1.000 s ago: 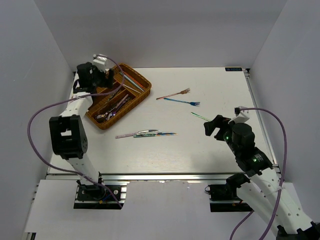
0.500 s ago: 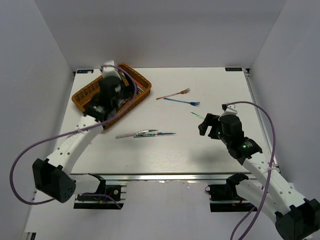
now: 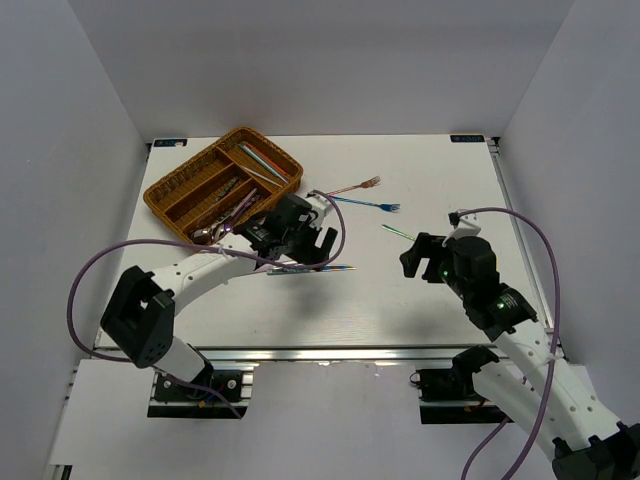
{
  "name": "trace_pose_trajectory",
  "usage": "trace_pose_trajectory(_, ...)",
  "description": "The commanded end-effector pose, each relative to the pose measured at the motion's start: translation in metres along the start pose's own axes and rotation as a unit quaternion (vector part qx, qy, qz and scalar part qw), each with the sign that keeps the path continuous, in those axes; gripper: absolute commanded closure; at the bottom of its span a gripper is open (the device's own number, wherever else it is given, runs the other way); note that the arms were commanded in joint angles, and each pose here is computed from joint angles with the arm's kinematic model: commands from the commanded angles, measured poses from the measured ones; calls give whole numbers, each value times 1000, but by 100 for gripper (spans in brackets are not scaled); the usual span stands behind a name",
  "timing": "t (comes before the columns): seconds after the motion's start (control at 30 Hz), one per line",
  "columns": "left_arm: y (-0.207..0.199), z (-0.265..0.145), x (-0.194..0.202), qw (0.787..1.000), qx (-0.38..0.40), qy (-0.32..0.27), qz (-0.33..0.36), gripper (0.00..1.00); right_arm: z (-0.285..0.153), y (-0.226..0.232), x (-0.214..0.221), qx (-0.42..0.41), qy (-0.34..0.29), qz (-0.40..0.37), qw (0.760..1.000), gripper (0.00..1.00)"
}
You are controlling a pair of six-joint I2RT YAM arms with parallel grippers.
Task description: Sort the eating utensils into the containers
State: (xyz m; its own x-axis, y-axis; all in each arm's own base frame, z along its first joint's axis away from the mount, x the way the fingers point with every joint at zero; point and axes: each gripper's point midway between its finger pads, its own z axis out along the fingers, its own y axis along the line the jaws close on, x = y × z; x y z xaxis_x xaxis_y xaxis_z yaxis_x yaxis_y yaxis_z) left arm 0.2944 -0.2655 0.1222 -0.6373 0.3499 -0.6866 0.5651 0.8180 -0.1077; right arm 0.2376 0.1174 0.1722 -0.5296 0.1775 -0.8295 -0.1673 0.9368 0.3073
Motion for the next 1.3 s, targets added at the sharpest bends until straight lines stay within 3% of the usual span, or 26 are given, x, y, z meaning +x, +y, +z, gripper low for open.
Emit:
trace_pose_trajectory(0.0, -5, 1, 15, 994, 40, 27, 100, 4, -5, 13, -11, -31, -13, -3, 999, 11)
trace_pose_trajectory(0.17, -5, 25, 48, 986, 57, 108, 115, 16, -4, 18, -13, -39, -7, -1, 999, 11)
trace_pose_trajectory(0.4, 12, 45, 71, 981, 42, 147, 116, 29, -5, 17, -10, -44, -12, -2, 999, 11)
trace_pose_trajectory(0.83, 21, 52, 53, 984, 33, 129, 114, 30, -5, 18, -8, -52, -14, -4, 999, 11)
trace_pose_trajectory(1.17, 33, 66, 78, 979, 28, 171, 108, 31, -5, 23, -12, -60, -16, -2, 998, 11)
trace_pose_trajectory(1.23, 31, 68, 82, 978, 35, 180, 101, 36, -7, 22, -14, -59, -19, -3, 998, 12)
trace_pose_trajectory(1.27, 28, 68, 84, 977, 44, 183, 99, 45, -7, 22, -14, -59, -19, -4, 998, 11)
